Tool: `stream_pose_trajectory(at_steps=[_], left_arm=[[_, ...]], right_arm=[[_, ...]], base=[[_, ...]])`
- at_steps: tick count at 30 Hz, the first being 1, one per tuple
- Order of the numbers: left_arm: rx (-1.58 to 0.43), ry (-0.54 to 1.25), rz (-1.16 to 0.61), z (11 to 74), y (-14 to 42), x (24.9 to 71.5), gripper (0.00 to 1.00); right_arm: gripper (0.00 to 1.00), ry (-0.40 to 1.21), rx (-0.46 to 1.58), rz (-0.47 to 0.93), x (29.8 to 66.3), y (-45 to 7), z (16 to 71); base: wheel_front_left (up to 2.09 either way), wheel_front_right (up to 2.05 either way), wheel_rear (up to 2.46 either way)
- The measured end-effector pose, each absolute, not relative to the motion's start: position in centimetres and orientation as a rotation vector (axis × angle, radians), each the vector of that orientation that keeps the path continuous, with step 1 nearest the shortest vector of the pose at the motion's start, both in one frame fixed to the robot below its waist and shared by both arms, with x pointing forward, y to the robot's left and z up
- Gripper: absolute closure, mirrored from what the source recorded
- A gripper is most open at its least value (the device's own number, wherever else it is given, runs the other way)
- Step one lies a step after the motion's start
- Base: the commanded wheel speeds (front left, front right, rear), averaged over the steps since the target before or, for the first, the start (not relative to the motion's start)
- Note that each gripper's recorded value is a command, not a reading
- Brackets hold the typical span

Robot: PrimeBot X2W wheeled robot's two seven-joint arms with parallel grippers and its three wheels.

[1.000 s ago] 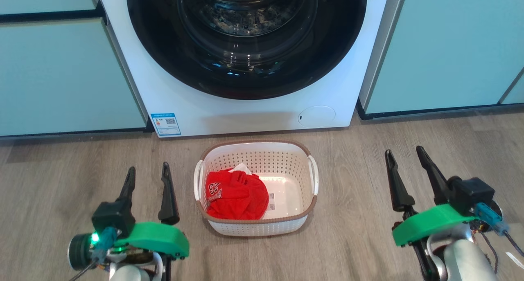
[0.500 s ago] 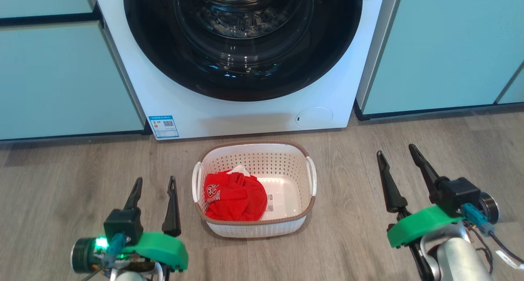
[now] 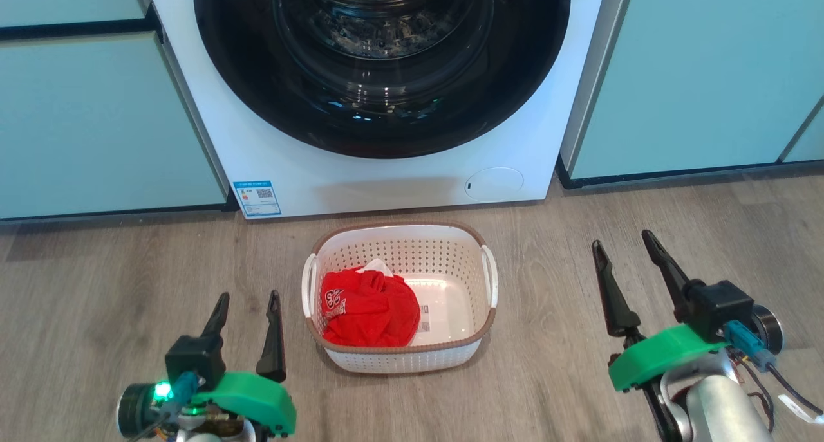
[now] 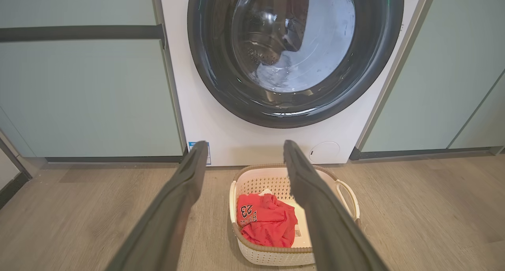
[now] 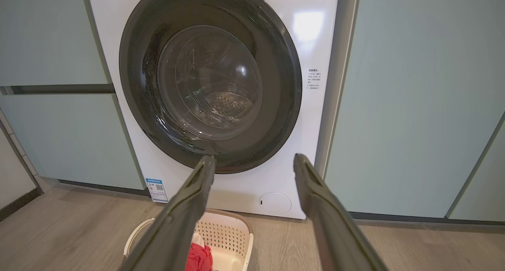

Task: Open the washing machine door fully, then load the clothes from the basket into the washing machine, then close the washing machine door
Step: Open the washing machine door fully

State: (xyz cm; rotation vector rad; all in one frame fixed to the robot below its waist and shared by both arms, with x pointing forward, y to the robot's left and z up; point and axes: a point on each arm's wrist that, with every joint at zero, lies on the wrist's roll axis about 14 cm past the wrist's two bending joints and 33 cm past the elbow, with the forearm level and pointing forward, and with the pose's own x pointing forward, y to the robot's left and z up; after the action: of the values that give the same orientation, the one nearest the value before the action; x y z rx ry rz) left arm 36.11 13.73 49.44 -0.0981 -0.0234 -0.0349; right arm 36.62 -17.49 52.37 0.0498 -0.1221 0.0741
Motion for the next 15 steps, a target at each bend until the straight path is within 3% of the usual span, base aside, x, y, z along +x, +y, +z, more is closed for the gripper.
stream_pose_trajectory(at_steps=[15], left_arm=[[-0.12, -0.021, -0.05, 49.4, 13.59, 36.1, 0.0]], right_arm=[[0.0, -0.129, 0.053, 0.074, 36.93, -17.51, 52.65]], base=[[0.0, 0.0, 0.0]])
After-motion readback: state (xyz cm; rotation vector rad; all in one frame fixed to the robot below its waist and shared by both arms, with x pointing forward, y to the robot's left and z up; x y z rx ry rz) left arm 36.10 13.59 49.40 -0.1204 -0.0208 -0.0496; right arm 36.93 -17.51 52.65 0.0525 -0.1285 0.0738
